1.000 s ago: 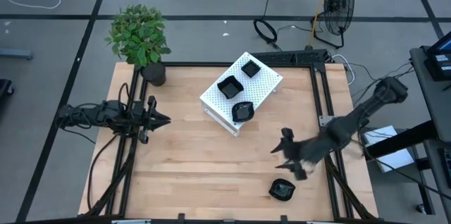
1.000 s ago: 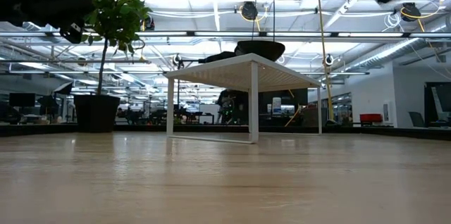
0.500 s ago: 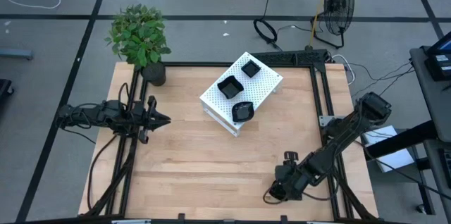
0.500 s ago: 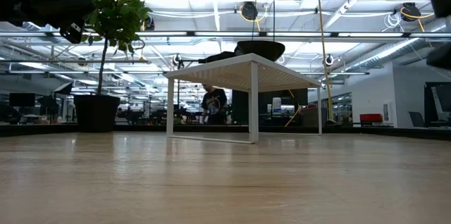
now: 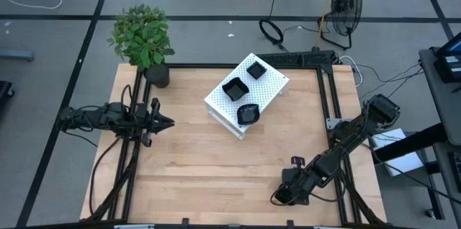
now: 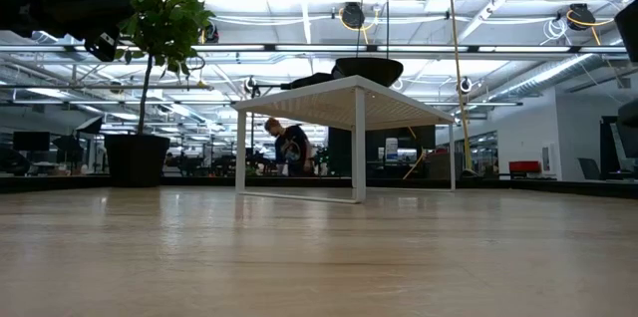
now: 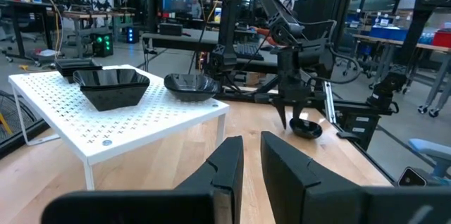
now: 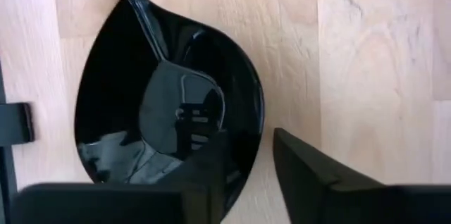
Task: Pick & Place Mini shaped plates
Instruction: Stack the black leaf shaped plate on top of the black leaf shaped plate on the shelf
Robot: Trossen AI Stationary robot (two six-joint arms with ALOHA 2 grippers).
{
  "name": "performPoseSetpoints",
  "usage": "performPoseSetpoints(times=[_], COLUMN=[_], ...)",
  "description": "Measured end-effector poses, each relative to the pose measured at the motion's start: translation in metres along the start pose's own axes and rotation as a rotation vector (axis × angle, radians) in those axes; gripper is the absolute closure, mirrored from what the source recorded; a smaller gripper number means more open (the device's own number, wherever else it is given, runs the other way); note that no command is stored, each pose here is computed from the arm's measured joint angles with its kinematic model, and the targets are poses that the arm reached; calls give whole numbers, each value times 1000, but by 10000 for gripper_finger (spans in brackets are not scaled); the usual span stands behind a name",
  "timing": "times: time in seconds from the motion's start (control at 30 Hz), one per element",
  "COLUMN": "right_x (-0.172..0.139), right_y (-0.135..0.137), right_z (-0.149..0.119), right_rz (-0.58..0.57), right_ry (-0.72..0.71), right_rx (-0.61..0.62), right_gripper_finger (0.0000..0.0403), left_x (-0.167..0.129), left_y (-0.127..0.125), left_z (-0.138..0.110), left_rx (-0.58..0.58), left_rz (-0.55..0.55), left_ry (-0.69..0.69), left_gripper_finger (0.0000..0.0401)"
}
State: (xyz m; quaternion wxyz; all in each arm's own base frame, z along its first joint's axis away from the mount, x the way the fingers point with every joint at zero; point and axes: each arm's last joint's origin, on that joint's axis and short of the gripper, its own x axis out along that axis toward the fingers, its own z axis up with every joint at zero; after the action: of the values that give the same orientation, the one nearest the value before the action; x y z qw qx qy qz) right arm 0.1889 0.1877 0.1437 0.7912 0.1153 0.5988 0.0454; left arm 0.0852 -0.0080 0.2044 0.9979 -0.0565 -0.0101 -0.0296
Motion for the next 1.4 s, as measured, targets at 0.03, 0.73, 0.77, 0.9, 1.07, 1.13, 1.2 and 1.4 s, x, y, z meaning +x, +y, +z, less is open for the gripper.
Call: performPoseSetpoints(times=[0.03,0.73,0.77,0.9,1.07,1.13,1.2,1.4], right_x=[0,-64,-76,-134,-207,-222,-227,-215], right_y=[0,-19,-23,-43,-71,-84,-95,-130], right_z=[0,50,57,90,133,147,155,171], right_rz=[3,130,117,-11,-205,-294,-373,-299], right_ry=[-2,-313,-342,-473,-616,-648,-634,-558], right_rx=[-3,-249,-284,-389,-505,-594,-693,-761], right_gripper_finger=[314,402,402,403,403,403,403,403], left_x=[0,0,0,0,0,0,0,0], left_y=[0,0,0,0,0,0,0,0], left_z=[0,0,0,0,0,0,0,0], left_rx=[0,1,0,1,1,0,1,1], left_rz=[0,0,0,0,0,0,0,0], left_ry=[0,0,0,0,0,0,0,0], left_gripper_finger=[345,345,345,345,345,345,345,345])
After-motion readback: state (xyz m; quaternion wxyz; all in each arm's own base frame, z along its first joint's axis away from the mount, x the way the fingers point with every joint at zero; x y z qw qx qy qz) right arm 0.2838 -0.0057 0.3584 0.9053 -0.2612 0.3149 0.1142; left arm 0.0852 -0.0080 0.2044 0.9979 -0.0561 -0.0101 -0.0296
